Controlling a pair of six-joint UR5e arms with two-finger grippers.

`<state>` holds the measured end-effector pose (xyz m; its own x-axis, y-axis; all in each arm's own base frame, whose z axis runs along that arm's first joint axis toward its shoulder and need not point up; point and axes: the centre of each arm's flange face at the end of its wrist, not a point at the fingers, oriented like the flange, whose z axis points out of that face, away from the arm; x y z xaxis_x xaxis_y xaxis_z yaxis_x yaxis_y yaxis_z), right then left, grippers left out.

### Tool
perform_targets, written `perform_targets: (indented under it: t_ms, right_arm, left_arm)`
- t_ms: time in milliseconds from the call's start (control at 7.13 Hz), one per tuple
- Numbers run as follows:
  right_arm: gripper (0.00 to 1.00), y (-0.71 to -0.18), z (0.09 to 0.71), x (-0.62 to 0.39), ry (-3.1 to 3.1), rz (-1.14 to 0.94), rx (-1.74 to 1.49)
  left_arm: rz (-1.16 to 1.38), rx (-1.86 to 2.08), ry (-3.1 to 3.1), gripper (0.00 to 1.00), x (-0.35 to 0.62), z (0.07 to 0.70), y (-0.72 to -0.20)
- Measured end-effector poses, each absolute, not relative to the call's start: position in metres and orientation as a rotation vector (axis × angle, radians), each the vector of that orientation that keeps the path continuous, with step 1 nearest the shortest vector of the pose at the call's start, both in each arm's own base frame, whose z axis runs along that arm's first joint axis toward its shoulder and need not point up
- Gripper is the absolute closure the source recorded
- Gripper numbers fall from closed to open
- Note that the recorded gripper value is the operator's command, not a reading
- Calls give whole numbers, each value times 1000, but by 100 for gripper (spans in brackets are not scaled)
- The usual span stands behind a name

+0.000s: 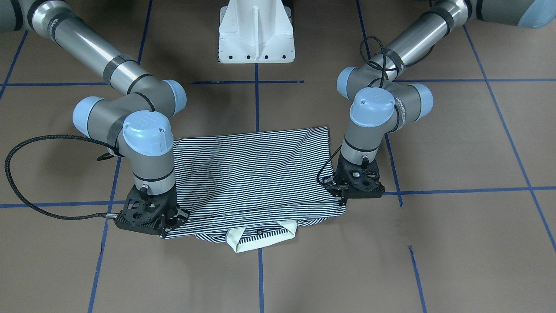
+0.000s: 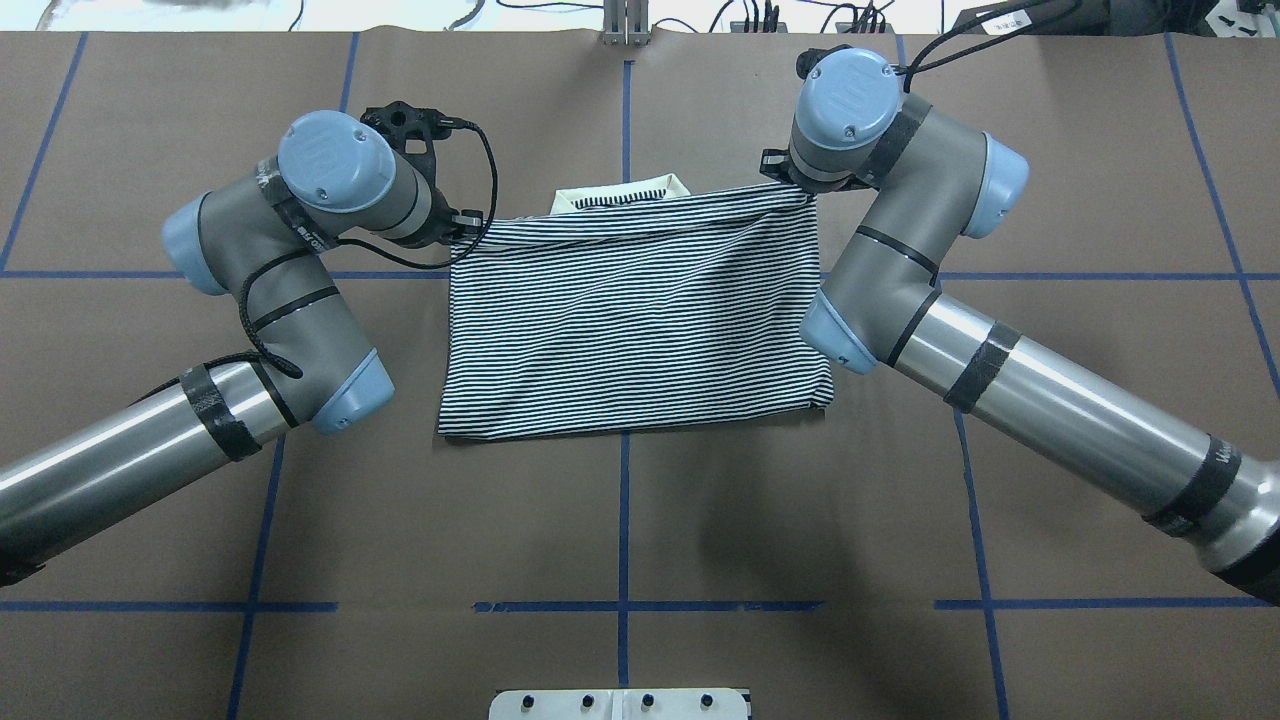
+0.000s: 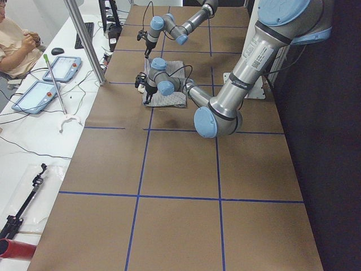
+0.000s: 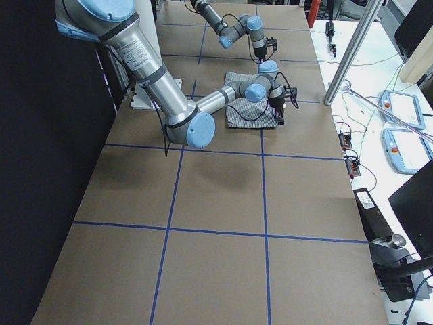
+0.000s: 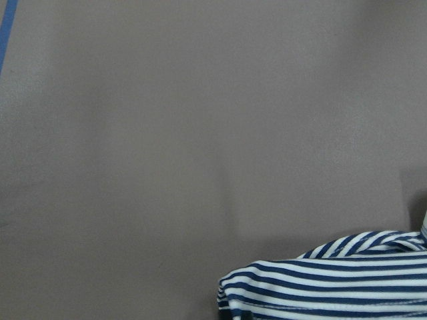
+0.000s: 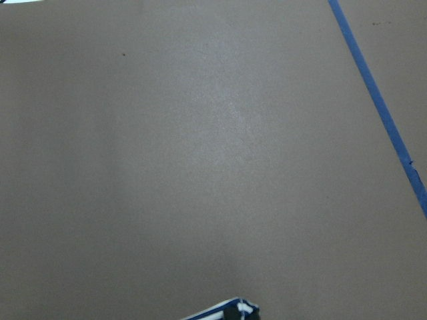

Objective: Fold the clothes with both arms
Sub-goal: 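Raise the right gripper away while the left gripper moves to the folded edge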

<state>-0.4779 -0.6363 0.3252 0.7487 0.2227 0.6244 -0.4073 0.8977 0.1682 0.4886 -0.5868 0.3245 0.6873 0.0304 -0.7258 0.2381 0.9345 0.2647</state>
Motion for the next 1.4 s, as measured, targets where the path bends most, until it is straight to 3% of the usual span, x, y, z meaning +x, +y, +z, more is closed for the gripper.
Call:
perform_targets:
  t_ms: [421, 982, 1263, 1403]
  right_arm:
    - [0, -636, 322, -480, -632, 272, 343]
    - [0, -610, 338, -388, -773, 83, 318]
    - [0, -593, 331, -371, -809, 58, 321]
    - [0, -592, 331, -370, -812, 57, 322]
  left_arm:
    - [-77, 386, 832, 0, 475, 315, -575]
    - [45, 422, 897, 1, 427, 320, -517]
    - [7, 338, 958, 61, 427, 333, -460]
    - [-64, 288, 990, 80, 443, 334, -434]
